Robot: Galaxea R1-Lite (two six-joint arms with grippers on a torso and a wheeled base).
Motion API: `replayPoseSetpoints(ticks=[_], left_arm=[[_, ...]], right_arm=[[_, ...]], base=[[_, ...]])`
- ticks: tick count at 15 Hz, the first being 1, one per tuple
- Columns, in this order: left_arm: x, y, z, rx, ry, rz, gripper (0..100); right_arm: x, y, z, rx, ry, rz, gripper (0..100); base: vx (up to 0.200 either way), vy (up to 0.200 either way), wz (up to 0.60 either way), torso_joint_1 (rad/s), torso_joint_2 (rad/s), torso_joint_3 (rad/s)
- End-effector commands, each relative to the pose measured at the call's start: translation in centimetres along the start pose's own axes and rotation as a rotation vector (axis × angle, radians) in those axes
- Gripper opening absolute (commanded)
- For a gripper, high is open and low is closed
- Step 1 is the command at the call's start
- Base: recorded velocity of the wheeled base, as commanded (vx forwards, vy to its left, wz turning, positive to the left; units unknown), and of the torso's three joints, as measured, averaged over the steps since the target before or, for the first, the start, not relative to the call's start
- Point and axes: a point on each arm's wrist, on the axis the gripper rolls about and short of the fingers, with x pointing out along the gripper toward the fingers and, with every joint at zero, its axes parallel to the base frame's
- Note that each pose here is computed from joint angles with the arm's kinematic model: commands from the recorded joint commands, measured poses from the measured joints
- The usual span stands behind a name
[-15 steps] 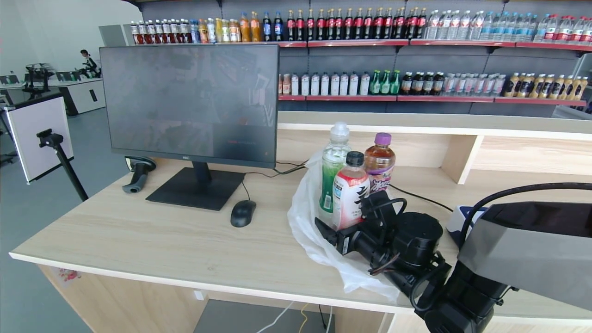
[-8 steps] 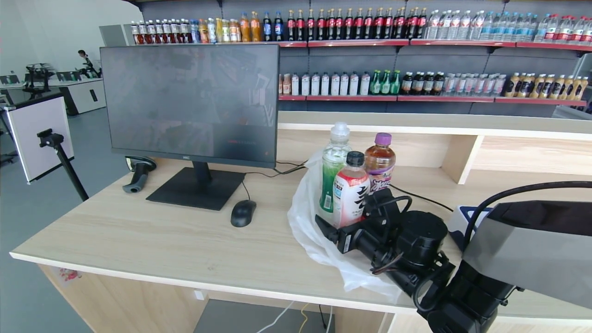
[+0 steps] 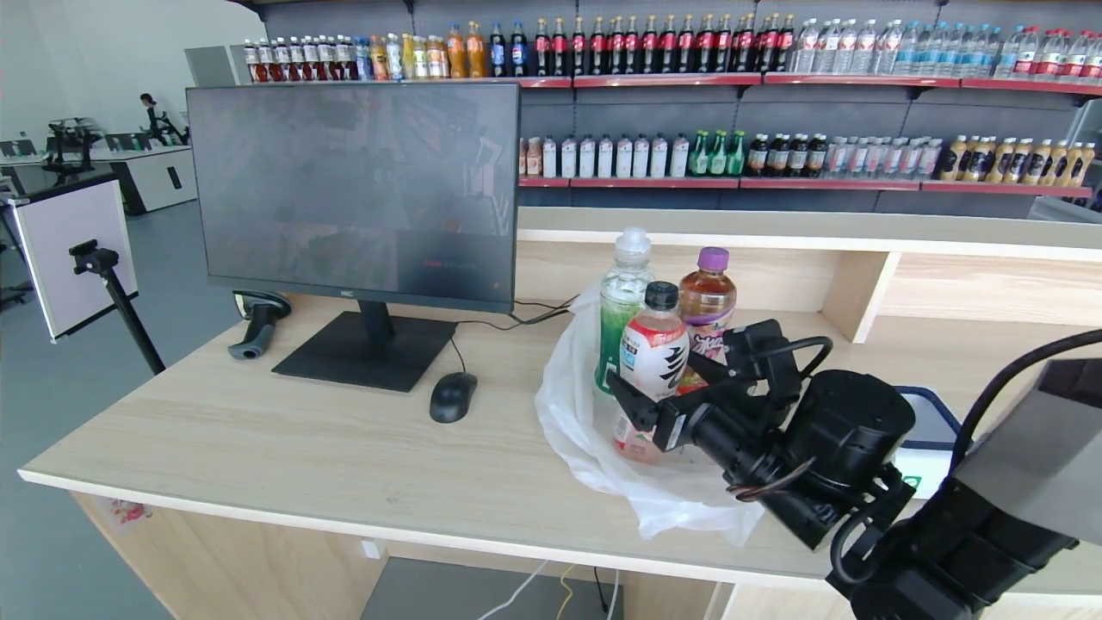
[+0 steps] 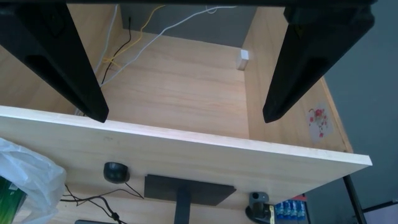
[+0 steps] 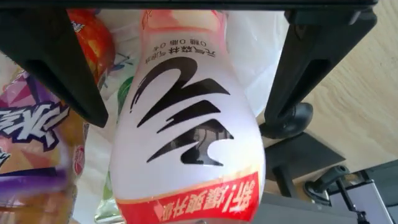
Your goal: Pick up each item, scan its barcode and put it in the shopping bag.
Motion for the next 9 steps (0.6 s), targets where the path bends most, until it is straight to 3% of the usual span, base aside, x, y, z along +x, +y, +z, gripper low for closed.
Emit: replayPoseSetpoints(ticks=[1,4,9], left_arm=[[0.0,0.0,0.0,0.000,-0.001,0.000,100],[0.0,0.0,0.0,0.000,-0.001,0.000,100],[0.0,0.0,0.0,0.000,0.000,0.000,100]], right_arm=[[-2.0,0.0,2.9,0.013,-0.066,0.004,100],[-6.4,-0.4,5.2,0.024,-0.093,0.004,100],[-16.6,-2.0,6.6,-0.008,-0.116,-0.042,100]], base=[[0.000,0.000,0.00,0.000,0.00,0.000],[0.000,0.000,0.00,0.000,0.00,0.000],[0.000,0.000,0.00,0.000,0.00,0.000]])
